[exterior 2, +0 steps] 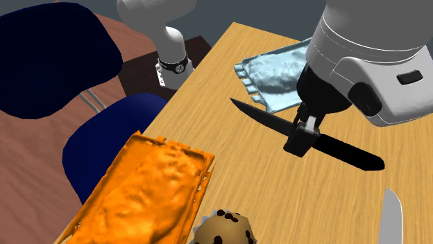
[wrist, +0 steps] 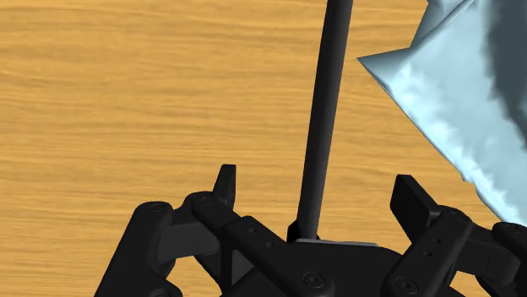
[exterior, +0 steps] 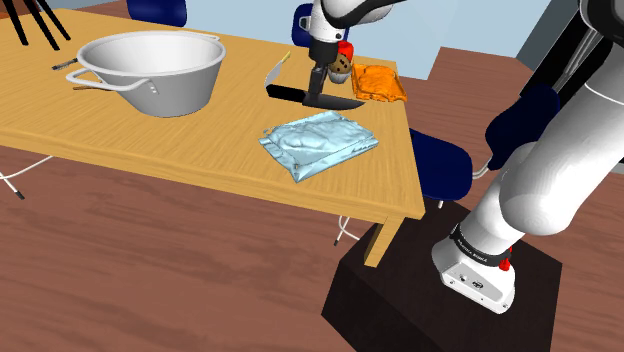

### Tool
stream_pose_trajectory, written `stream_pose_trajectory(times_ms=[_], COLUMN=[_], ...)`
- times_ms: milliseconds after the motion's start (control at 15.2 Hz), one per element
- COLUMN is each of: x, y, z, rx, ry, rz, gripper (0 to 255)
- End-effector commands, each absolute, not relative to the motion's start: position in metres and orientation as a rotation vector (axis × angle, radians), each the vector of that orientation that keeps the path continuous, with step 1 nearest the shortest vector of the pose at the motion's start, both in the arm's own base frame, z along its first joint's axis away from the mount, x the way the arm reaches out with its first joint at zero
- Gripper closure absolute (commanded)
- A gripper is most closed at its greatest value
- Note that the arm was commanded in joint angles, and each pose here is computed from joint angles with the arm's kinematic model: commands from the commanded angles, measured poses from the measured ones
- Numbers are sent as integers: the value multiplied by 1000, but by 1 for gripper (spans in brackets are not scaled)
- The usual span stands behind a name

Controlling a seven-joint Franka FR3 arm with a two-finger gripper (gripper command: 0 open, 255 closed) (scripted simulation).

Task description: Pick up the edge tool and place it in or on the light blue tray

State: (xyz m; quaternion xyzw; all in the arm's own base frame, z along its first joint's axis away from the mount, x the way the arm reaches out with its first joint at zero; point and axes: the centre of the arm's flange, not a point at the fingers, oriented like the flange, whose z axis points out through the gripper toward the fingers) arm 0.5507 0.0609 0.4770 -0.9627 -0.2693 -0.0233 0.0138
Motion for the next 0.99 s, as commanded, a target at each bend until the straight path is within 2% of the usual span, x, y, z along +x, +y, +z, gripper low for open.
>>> stream_pose_trajectory(times_ms=[0, 462, 528, 924], x=[551, 551, 551, 551], y=[61, 61, 61, 61], z=[470, 470, 470, 470], rx=[-2998, -2998, -2998, -2998], ry=[-839, -839, -839, -839], rz=[-73, -73, -73, -73], gripper=[0, 0, 255, 255])
